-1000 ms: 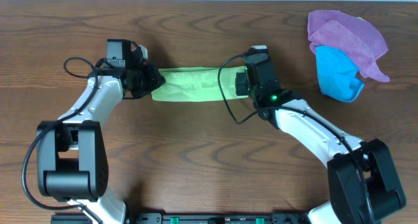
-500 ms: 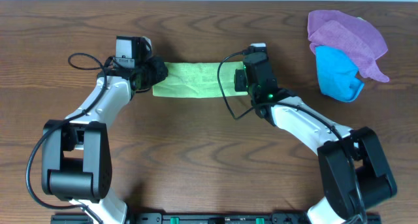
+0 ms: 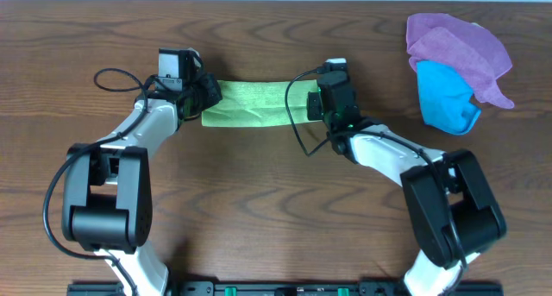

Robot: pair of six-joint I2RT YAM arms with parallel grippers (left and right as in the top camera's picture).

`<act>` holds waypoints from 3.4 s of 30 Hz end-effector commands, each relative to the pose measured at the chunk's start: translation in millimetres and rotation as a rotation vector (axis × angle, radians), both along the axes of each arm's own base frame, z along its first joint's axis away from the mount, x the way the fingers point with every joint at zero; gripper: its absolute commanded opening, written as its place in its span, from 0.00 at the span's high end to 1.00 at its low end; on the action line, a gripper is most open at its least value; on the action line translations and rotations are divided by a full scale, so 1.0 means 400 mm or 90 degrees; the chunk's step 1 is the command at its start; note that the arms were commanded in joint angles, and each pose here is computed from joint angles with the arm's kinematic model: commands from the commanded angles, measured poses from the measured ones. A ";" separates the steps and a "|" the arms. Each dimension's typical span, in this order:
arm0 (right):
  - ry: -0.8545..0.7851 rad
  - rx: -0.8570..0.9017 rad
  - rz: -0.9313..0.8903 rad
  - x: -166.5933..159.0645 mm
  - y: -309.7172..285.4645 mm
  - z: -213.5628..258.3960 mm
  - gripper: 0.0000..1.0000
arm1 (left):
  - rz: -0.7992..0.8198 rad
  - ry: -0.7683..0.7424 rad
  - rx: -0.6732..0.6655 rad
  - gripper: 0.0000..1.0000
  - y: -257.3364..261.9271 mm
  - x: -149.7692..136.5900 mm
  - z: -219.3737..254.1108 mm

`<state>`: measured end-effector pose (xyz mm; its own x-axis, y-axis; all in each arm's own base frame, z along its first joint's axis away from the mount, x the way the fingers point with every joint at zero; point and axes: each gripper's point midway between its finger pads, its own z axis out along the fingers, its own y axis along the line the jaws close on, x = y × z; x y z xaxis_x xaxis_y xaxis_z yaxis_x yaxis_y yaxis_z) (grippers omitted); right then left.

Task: Fold the cloth
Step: 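Press the folded green strip flat with both grippers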

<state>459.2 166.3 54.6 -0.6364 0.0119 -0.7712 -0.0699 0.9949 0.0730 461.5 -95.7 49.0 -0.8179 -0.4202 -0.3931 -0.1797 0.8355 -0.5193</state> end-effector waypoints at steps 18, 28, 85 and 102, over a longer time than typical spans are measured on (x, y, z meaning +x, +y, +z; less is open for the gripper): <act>0.012 -0.032 -0.012 0.006 -0.025 -0.041 0.74 | 0.032 0.013 0.001 0.87 0.012 0.024 -0.074; 0.016 -0.034 -0.012 0.000 -0.025 -0.035 0.66 | 0.032 0.002 0.001 0.62 0.015 0.029 -0.057; 0.043 -0.014 0.006 -0.059 -0.003 0.041 0.71 | 0.090 -0.037 -0.007 0.46 0.062 0.068 -0.015; 0.043 -0.015 0.006 -0.060 -0.004 0.040 0.72 | 0.085 -0.026 -0.034 0.47 0.046 0.066 -0.028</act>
